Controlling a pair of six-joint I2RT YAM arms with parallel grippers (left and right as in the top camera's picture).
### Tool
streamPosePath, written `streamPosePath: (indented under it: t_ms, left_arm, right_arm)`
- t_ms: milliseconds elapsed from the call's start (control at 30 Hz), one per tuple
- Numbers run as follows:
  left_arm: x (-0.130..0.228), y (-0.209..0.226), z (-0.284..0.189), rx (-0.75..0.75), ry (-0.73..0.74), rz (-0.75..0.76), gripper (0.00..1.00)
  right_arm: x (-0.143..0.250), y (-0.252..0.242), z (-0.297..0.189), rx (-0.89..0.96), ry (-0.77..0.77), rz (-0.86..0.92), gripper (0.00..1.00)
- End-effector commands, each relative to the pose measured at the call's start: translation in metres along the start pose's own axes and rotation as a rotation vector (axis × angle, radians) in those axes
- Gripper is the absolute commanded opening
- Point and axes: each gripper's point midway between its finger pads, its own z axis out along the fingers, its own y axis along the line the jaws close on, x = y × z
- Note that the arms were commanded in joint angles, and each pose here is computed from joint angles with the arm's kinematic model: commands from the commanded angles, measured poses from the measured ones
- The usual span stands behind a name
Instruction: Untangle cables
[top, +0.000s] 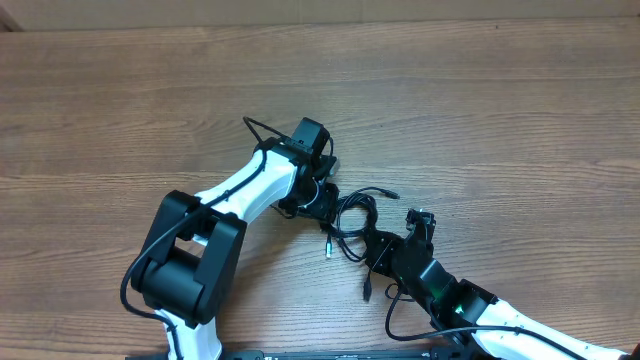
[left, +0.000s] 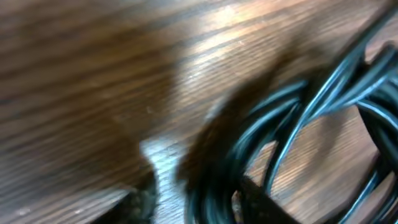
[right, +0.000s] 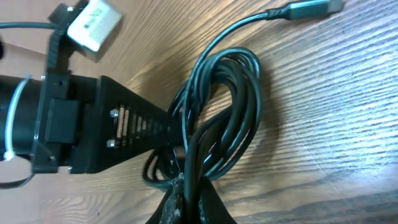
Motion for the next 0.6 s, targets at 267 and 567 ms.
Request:
streamPosePath:
  t_ms: [267, 567]
  left_arm:
    - [0.003, 0.001, -0.01, 0.065, 0.046, -0.102, 0.04]
    - [-0.011, 0.008, -0.124, 0.194, -0.121, -0.467, 0.04]
  right_arm:
    - [-0.002, 0.01, -0.001, -0.026, 0.007, -0.017, 0.04]
    - [-0.006, 0.003, -0.017, 0.132, 0.066, -0.041, 0.04]
